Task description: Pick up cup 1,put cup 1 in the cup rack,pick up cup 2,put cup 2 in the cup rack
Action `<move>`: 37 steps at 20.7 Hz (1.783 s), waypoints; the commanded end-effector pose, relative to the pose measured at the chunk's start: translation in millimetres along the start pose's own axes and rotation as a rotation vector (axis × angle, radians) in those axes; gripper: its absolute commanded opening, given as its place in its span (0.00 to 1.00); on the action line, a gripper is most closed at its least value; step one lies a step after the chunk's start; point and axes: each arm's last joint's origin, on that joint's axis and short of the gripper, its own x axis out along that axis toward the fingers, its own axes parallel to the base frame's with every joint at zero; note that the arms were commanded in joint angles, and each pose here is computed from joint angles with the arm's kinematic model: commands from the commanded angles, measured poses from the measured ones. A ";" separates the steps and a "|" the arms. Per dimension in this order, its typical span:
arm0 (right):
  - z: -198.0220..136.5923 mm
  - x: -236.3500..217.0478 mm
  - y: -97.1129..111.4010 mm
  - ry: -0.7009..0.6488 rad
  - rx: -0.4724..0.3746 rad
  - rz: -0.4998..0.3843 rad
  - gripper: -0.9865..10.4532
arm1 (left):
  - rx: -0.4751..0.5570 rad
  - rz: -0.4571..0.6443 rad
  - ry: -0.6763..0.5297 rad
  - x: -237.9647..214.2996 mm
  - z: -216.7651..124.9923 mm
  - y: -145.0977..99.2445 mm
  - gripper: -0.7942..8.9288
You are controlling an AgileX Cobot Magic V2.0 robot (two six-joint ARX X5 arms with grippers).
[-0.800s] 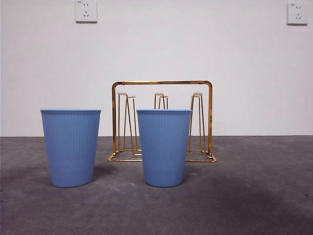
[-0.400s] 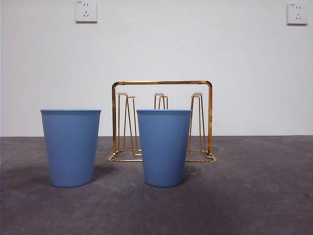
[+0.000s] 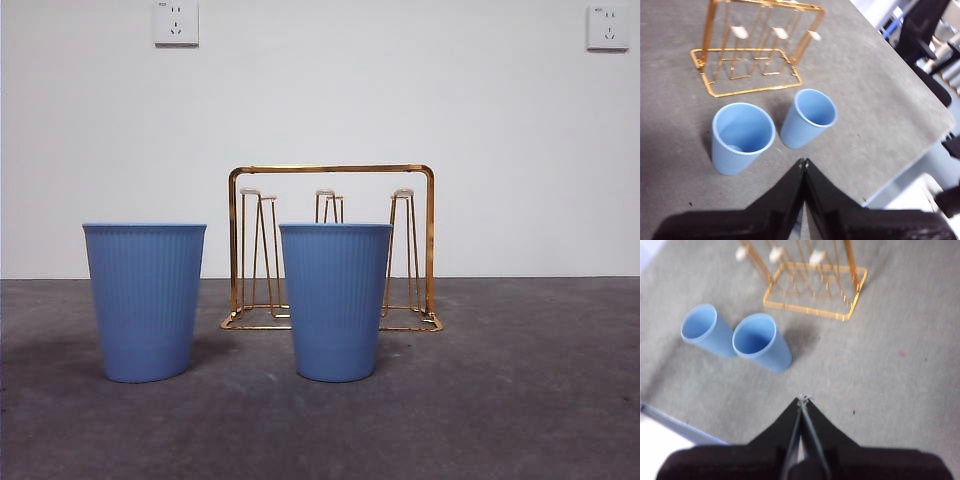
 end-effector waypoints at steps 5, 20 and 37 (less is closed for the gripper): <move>4.3 2.7 3.4 0.021 -0.049 0.050 0.09 | 0.060 -0.031 0.000 -6.4 15.7 -9.7 0.09; 47.0 73.5 10.9 0.090 0.006 0.320 0.58 | 0.051 -0.296 0.011 6.2 35.3 -16.5 0.83; 50.0 287.6 48.7 0.477 -0.111 -0.076 0.52 | 0.056 -0.375 0.067 24.5 42.4 -20.1 0.82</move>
